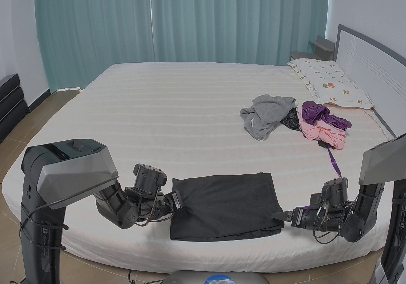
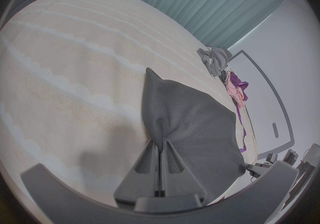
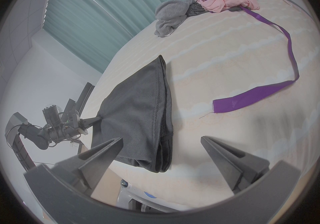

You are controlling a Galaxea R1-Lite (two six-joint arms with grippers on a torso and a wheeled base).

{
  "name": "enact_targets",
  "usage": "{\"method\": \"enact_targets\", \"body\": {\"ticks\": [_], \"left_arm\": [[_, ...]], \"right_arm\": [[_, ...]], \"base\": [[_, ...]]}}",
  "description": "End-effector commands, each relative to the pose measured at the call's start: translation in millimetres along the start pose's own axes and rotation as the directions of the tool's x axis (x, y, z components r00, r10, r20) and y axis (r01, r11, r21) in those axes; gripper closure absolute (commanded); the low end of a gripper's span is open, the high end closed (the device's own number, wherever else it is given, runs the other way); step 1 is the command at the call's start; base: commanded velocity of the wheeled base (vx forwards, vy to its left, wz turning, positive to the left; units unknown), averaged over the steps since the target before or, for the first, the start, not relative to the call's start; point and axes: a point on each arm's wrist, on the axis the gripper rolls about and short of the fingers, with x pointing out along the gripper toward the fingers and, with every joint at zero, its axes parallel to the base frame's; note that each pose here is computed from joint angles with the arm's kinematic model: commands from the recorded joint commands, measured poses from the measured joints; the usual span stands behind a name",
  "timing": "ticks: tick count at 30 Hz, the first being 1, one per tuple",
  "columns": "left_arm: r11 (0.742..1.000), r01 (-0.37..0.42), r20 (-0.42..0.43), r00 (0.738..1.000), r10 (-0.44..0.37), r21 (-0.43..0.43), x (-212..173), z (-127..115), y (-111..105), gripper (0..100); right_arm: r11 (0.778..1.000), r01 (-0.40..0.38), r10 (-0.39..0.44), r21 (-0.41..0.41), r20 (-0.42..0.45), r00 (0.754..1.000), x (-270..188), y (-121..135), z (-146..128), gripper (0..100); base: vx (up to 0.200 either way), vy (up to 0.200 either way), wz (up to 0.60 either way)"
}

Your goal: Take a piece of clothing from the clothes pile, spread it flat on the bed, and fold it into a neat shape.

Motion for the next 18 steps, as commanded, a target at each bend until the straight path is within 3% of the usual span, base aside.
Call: {"method": "enact_targets", "body": {"ticks": [1,18], "left_arm": [[1.0,0.001,0.002,1.0,-0.001,0.0,-0.8,0.4,-0.5,100],[1.0,0.002,0.012,1.0,-0.002,-0.007,-9.4,3.6,-0.7,100]], "right_arm": [[1.0,0.002,-0.002,0.001,-0.005,1.0,0.6,-0.6,-1.0,0],[1.0,0.0,0.0,0.001,-0.002,1.0,0.2,-0.1,-0.5,0]], "base": [[0.0,0.0,0.0],[0.0,0.2,0.0]]}}
